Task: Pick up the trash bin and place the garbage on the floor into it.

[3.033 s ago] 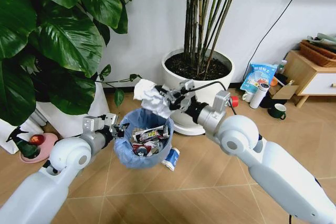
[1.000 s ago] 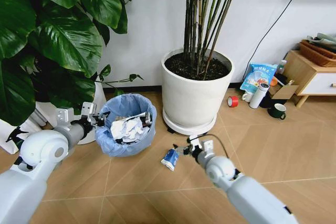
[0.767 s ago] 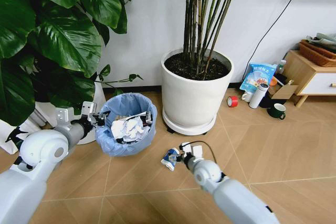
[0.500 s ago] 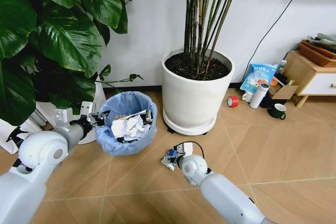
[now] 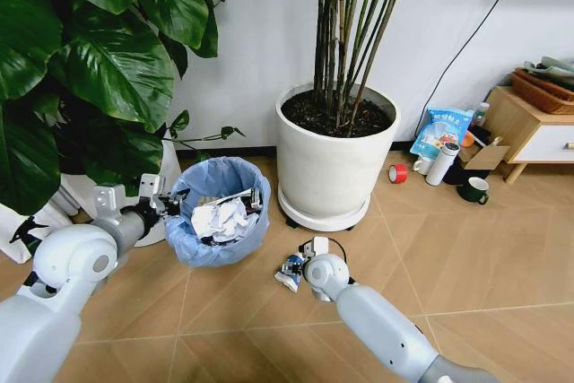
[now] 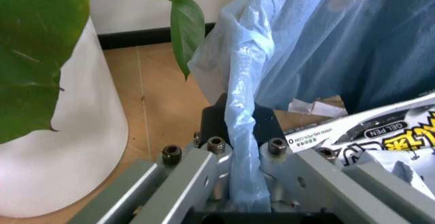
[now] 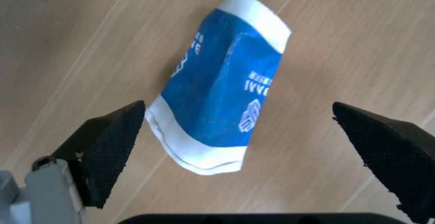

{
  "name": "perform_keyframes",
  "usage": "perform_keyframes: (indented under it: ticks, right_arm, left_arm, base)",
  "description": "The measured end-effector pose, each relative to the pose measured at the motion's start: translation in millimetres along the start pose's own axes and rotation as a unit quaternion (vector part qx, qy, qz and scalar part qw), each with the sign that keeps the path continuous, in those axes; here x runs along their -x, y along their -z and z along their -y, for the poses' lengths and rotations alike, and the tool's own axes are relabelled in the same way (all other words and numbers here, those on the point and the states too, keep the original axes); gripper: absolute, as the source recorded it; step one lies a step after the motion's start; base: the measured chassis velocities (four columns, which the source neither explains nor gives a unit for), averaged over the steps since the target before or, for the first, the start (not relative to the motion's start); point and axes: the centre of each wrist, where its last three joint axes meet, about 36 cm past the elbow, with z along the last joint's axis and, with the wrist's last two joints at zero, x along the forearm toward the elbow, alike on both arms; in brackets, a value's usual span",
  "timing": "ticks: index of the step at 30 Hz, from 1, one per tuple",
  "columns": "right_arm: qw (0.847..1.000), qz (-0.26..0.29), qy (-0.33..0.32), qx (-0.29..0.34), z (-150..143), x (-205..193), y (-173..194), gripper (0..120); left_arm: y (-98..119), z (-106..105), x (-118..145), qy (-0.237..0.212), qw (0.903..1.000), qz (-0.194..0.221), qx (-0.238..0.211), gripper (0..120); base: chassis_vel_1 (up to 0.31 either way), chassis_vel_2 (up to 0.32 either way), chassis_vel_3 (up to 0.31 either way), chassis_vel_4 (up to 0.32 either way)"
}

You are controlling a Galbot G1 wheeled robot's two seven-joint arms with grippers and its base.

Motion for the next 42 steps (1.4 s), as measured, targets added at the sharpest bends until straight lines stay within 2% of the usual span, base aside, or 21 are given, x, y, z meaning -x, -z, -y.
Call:
perform_keyframes:
  ticks: [28, 30, 32, 36, 38, 40, 41, 42]
  right_arm:
    - [1.0, -0.017, -0.015, 0.002, -9.2, 45.6, -12.5, 97]
    - [1.0, -0.014, -0.017, 0.002, -9.4, 48.5, -13.8, 88]
    - [1.0, -0.013, -0.017, 0.002, -9.0, 49.1, -14.1, 86]
    - [1.0, -0.012, -0.017, 0.003, -5.6, 51.8, -18.0, 68]
    - [1.0, -0.012, -0.017, 0.003, -5.1, 52.1, -18.4, 64]
    - [1.0, -0.01, -0.018, 0.004, -3.7, 52.1, -18.7, 52]
    - [1.0, -0.01, -0.018, 0.004, -3.7, 52.1, -18.7, 52]
    - [1.0, -0.01, -0.017, 0.004, -3.2, 52.0, -18.7, 47]
  left_arm:
    - [3.3, -6.3, -10.8, 0.008, 0.9999, 0.01, -0.004, 0]
    - [4.4, -6.5, -11.4, 0.007, 0.9999, 0.01, -0.002, 0]
    - [4.3, -6.0, -11.5, 0.006, 0.9999, 0.01, -0.002, 0]
    - [2.5, -4.0, -10.8, 0.002, 1.0, 0.007, -0.001, 0]
    - [2.4, -3.7, -10.6, 0.001, 1.0, 0.007, -0.001, 0]
    - [2.4, -3.1, -9.8, 0.0, 1.0, 0.007, -0.001, 0]
    - [2.4, -3.1, -9.8, 0.0, 1.0, 0.007, -0.001, 0]
    - [2.3, -2.9, -9.4, 0.0, 1.0, 0.007, -0.002, 0]
  base:
    - [0.0, 0.0, 0.0, 0.0]
    - [0.0, 0.0, 0.0, 0.0]
    - [0.0, 0.0, 0.0, 0.0]
    - [0.0, 0.0, 0.0, 0.0]
    - [0.0, 0.0, 0.0, 0.0]
    - [0.0, 0.0, 0.0, 0.0]
    - [0.0, 0.0, 0.0, 0.0]
    - [0.0, 0.0, 0.0, 0.0]
